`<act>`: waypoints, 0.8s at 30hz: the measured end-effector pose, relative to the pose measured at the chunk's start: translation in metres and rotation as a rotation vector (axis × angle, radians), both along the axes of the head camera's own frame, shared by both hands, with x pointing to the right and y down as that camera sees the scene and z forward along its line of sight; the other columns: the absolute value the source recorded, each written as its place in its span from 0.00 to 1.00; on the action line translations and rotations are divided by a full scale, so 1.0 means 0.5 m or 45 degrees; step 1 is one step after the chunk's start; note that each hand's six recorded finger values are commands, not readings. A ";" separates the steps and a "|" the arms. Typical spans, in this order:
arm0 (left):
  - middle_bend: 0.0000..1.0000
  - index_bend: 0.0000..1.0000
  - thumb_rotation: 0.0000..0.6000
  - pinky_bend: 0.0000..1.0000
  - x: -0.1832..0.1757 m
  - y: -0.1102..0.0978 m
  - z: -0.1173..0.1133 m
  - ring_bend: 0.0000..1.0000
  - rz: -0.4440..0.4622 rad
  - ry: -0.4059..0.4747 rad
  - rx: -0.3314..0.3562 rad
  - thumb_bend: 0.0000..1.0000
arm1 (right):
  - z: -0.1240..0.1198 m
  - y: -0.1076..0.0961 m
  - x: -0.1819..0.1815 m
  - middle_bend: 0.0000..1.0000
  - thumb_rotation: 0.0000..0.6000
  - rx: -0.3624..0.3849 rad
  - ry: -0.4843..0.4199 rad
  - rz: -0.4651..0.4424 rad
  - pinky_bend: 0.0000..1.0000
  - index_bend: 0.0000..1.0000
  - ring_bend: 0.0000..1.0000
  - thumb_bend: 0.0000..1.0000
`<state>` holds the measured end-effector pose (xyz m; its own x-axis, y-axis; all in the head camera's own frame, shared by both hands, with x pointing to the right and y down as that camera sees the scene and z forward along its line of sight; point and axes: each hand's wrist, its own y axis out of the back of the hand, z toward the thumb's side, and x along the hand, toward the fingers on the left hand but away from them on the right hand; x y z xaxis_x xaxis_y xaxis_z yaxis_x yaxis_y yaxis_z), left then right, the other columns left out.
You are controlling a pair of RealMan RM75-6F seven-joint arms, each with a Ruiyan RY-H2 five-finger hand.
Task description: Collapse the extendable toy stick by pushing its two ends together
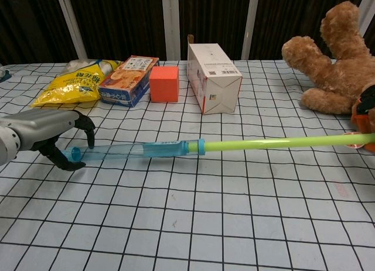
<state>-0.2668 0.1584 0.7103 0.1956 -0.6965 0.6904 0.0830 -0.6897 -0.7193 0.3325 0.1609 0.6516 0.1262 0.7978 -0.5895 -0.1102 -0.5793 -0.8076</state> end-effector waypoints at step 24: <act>0.15 0.48 1.00 0.00 0.013 0.003 -0.040 0.00 0.039 0.063 0.049 0.58 | -0.025 -0.003 -0.020 0.34 1.00 0.049 -0.061 0.015 0.00 0.74 0.11 0.36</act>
<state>-0.2605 0.1598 0.6905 0.2505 -0.7154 0.6523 0.0675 -0.6592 -0.7489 0.3227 0.1593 0.6391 0.1441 0.8213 -0.5520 -0.0639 -0.5489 -0.8334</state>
